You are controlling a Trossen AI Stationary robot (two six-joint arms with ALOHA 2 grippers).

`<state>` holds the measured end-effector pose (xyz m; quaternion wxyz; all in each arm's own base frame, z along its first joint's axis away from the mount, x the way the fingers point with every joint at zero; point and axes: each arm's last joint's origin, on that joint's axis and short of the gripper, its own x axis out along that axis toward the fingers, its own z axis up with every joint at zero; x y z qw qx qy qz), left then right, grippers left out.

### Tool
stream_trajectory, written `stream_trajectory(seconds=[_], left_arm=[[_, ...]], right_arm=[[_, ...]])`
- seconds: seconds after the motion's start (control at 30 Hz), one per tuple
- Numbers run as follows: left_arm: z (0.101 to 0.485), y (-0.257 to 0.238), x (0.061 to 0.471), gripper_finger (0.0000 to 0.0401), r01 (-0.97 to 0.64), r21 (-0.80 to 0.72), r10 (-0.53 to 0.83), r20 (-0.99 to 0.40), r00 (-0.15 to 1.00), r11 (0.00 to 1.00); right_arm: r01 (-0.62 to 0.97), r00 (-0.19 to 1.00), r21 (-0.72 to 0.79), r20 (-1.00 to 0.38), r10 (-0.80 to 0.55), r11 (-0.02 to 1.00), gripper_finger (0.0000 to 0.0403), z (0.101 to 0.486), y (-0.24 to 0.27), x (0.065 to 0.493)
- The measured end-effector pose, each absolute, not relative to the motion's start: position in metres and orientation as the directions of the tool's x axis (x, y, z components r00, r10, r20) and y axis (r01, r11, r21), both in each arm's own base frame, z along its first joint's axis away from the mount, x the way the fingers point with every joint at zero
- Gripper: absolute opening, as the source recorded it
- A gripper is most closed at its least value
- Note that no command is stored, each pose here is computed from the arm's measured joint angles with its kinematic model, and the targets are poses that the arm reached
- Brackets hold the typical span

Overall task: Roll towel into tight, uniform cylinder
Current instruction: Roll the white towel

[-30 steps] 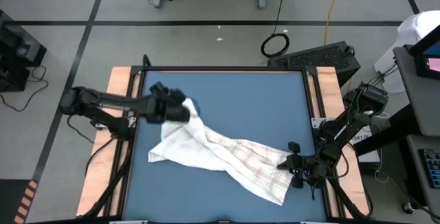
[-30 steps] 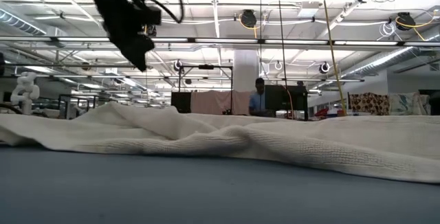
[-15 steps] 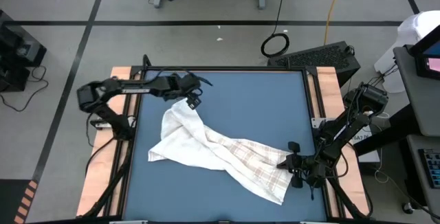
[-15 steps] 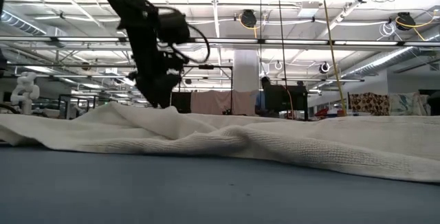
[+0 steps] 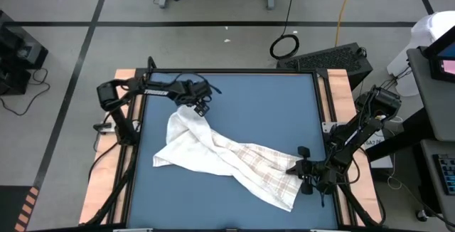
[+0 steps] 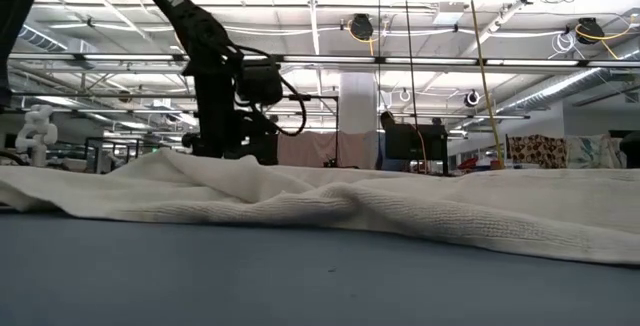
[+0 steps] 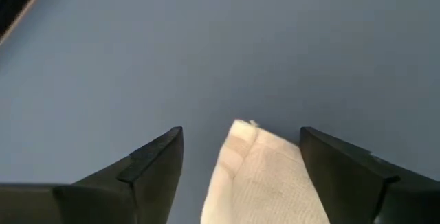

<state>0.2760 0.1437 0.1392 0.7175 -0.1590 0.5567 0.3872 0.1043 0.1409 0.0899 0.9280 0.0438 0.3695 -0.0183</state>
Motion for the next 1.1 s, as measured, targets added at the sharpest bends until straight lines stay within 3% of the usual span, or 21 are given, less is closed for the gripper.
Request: stream_trajectory(seconds=[0.17,0.5,0.7,0.83,0.97,1.1], left_arm=[[0.135,0.148,0.277,0.0226,-0.718,0.193,0.360,-0.929,0.085,0.669],[0.149,0.135,0.274,0.0013,-0.685,0.266,0.414,-0.908,0.058,0.679],[0.164,0.131,0.267,0.0011,-0.705,0.289,0.448,-0.893,0.045,0.647],[0.164,0.132,0.266,0.0021,-0.727,0.222,0.393,-0.917,0.072,0.650],[0.157,0.135,0.264,0.0071,-0.729,0.111,0.273,-0.956,0.107,0.675],[0.150,0.137,0.261,0.0143,-0.737,0.151,0.308,-0.948,0.081,0.659]], right_arm=[[0.069,0.728,0.067,-0.685,-0.004,0.995,0.0006,0.090,0.141,0.104],[0.070,0.729,0.066,-0.684,-0.006,0.995,0.0006,0.090,0.141,0.105],[0.070,0.729,0.065,-0.684,-0.006,0.995,0.0006,0.090,0.141,0.105],[0.070,0.730,0.065,-0.684,-0.006,0.995,0.0006,0.090,0.141,0.105],[0.070,0.730,0.065,-0.684,-0.006,0.995,0.0006,0.090,0.141,0.105],[0.070,0.730,0.066,-0.683,-0.006,0.995,0.0006,0.090,0.141,0.105]])
